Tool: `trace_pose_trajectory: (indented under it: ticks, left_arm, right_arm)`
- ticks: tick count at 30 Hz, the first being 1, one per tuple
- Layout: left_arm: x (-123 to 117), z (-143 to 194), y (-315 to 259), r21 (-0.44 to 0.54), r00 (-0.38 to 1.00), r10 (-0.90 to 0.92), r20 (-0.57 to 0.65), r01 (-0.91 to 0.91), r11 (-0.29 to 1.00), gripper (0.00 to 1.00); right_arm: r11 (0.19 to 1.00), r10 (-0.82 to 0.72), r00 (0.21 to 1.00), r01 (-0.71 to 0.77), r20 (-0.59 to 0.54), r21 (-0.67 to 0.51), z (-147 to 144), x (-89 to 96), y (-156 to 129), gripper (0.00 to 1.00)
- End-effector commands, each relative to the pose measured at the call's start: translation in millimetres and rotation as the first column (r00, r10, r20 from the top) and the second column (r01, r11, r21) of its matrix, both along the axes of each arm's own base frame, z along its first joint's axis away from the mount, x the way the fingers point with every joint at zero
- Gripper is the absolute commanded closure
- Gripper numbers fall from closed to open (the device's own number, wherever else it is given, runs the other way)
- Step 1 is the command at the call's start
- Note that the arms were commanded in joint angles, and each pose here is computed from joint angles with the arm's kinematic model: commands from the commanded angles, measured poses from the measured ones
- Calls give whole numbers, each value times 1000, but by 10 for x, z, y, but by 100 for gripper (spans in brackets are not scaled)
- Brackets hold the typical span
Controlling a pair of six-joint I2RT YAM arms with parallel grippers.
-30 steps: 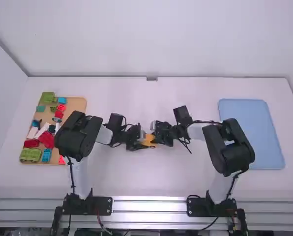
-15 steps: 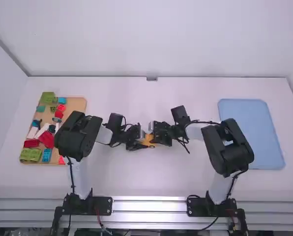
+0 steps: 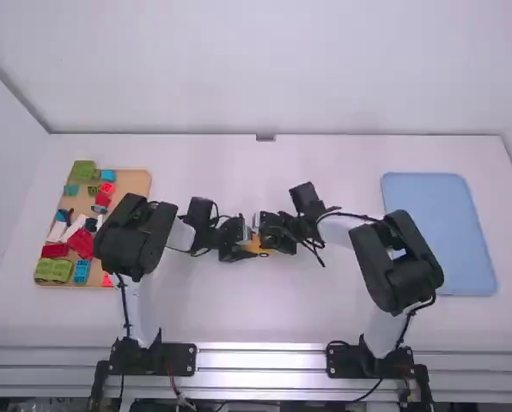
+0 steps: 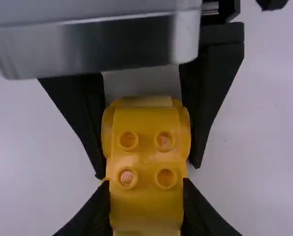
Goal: Assemble lego blocks to make yellow taxi
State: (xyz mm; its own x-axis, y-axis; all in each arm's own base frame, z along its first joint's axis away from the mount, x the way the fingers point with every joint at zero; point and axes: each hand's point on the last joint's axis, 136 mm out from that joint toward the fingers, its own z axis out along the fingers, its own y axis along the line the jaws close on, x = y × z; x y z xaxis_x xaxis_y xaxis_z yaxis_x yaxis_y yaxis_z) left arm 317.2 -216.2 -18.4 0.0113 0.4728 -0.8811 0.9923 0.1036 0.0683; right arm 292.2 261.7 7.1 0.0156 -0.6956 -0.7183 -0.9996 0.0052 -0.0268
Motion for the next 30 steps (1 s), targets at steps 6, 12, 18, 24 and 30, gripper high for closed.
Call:
trace_pose_trajectory:
  ticks: [6, 12, 18, 24, 30]
  left_arm:
    - [-108, -113, -42, 22, 998, -7, -58, 8, 1000, 66]
    - [-114, -117, -41, 23, 998, -7, -62, 8, 1000, 66]
    - [-114, -117, -41, 23, 998, -7, -62, 8, 1000, 67]
    - [-114, -116, -41, 23, 998, -7, -62, 9, 1000, 67]
    - [-113, -117, -40, 23, 998, -6, -62, 8, 1000, 64]
  right_arm:
    - [1000, 13, 1000, -13, -24, -4, -126, 3, 30, 87]
    - [996, 34, 999, -33, -6, 82, 6, 44, 101, 69]
    - [995, 36, 999, -38, 24, 93, 107, 73, 122, 61]
    - [992, 36, 998, -42, 59, 115, 250, 109, 136, 48]
    - [981, 24, 995, -41, 92, 189, 570, 176, 71, 2]
